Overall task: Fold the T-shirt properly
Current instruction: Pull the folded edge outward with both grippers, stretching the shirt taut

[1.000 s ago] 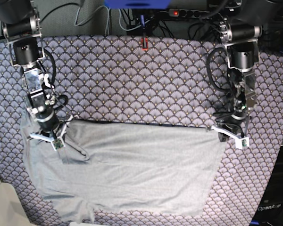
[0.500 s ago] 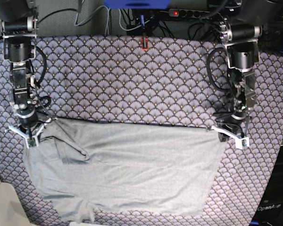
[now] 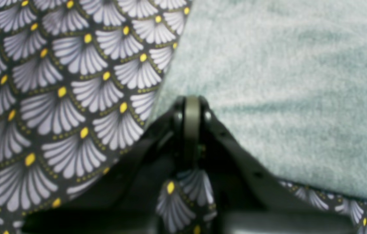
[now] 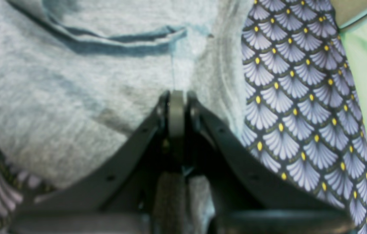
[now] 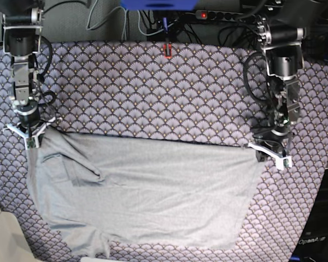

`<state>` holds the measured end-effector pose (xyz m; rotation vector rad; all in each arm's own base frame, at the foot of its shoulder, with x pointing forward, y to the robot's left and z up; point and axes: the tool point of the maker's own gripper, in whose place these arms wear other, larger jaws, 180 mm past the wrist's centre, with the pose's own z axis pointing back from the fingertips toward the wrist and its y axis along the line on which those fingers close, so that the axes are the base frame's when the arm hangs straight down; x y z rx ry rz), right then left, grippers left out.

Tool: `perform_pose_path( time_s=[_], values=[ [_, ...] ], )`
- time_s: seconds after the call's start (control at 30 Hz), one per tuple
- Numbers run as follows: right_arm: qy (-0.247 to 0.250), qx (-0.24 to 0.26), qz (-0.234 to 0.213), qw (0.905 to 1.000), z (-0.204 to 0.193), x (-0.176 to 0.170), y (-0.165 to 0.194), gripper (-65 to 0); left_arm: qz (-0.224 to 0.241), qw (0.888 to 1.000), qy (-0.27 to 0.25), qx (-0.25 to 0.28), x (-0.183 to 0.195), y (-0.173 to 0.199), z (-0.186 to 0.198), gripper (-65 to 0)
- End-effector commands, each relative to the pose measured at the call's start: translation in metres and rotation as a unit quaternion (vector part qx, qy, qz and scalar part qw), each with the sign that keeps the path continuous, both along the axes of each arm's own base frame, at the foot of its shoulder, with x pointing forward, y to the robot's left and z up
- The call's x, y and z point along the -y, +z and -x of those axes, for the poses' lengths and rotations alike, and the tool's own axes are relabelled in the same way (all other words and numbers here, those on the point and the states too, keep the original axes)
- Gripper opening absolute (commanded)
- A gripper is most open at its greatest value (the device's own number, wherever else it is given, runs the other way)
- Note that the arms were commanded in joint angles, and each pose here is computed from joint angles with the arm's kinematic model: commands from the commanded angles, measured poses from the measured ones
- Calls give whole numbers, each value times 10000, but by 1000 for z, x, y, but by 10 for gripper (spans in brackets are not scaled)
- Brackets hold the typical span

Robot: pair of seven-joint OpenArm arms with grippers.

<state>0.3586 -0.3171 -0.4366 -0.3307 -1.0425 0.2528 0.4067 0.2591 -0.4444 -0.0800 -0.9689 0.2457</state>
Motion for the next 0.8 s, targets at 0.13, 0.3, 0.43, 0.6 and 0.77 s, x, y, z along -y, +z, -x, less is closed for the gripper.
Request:
perform_pose_path(
  time_s=[0.13,0.3,0.43,0.6,0.77],
  values=[
    [-70,-503,138,9986,35,13,-25,-626,-361,9949,163,-924,-32,-26,34,-650],
    [38,-502,120,9987,53,9,-33,-626,-479,9931,165,-1053,-43,-32,51,-650],
    [67,-569,122,9983,64,9,-39,-626,-622,9916,24,-1132,-41,-29,69,-650],
    [89,-674,115,9976,76,8,-46,-626,-793,9899,-190,-1156,-34,-13,82,-650],
    [266,-627,120,9976,100,6,-51,-626,-891,9883,-285,-1206,-32,-11,97,-650]
  ],
)
